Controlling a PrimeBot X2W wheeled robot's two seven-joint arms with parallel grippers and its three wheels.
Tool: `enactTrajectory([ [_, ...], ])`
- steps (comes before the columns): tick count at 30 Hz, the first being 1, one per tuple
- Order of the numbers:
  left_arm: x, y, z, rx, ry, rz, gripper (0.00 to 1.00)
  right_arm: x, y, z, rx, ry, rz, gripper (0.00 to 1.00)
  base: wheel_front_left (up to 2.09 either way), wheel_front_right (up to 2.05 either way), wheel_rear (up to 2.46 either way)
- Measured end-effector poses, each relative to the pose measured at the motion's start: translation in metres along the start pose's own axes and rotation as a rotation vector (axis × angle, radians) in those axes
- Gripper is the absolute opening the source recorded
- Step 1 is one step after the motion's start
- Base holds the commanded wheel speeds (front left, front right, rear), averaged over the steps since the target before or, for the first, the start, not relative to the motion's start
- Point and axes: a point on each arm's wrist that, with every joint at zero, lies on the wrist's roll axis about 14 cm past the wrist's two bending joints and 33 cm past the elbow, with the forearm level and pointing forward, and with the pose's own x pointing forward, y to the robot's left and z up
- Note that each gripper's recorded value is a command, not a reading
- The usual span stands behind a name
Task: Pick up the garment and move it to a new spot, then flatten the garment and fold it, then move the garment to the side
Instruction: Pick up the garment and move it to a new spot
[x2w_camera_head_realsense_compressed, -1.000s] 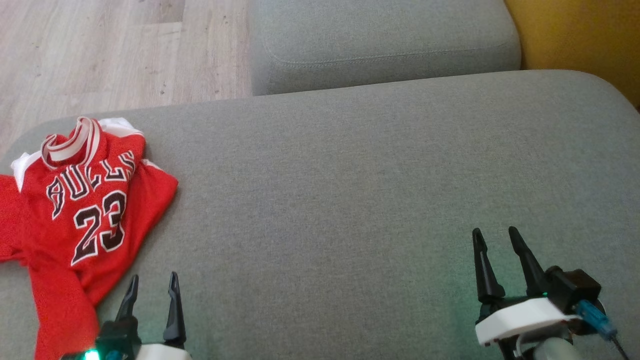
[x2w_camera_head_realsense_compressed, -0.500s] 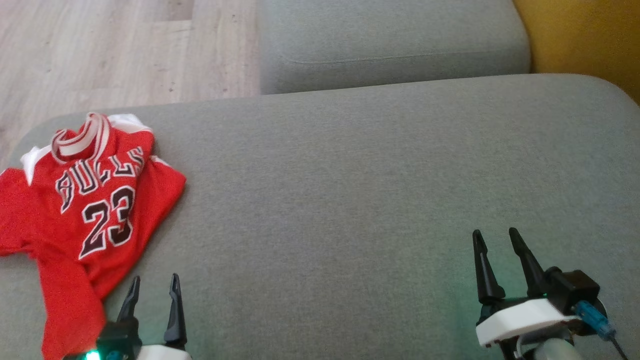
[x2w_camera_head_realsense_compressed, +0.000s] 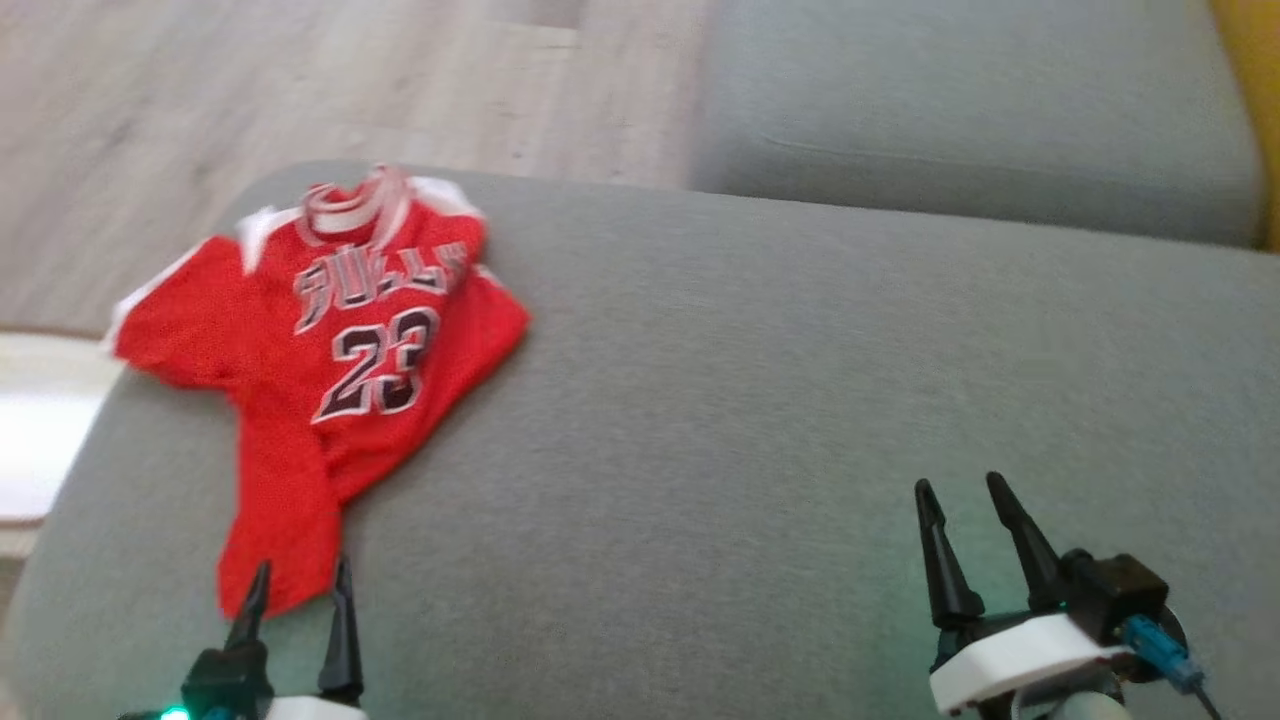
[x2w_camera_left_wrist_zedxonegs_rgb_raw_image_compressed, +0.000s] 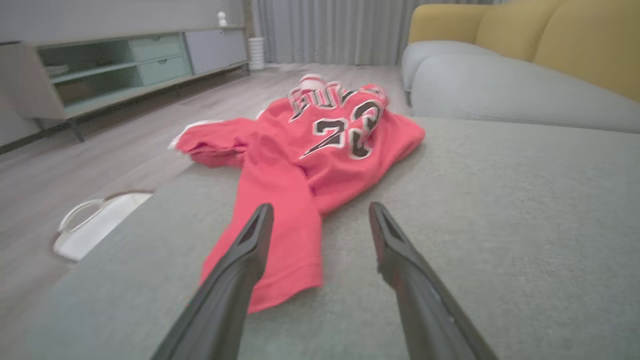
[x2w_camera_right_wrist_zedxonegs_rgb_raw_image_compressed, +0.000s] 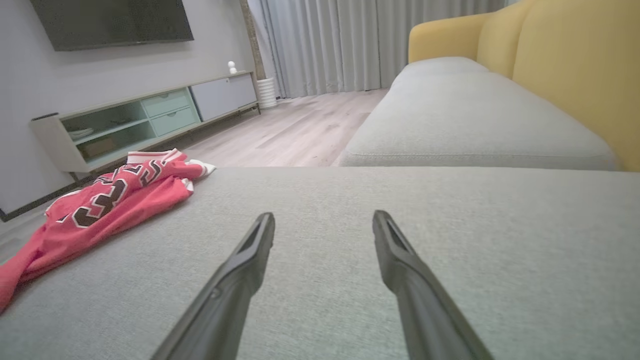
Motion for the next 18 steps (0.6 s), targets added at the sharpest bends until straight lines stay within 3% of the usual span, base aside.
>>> enactTrajectory([
  [8,-0.035,0.04,-0.019,-0.022,0.036,0.13,1.0,0.02,0.044,-0.005,-0.007,0.023,0.141,1.0,0.0,0.0,0.0],
  [14,-0.026,0.035,-0.016,-0.052,0.038,0.126,1.0,0.024,0.044,-0.014,0.009,0.048,0.144,1.0,0.0,0.0,0.0],
  [18,0.014,0.015,-0.002,-0.073,0.046,0.072,1.0,0.04,0.029,-0.017,0.009,0.05,0.131,1.0,0.0,0.0,0.0],
])
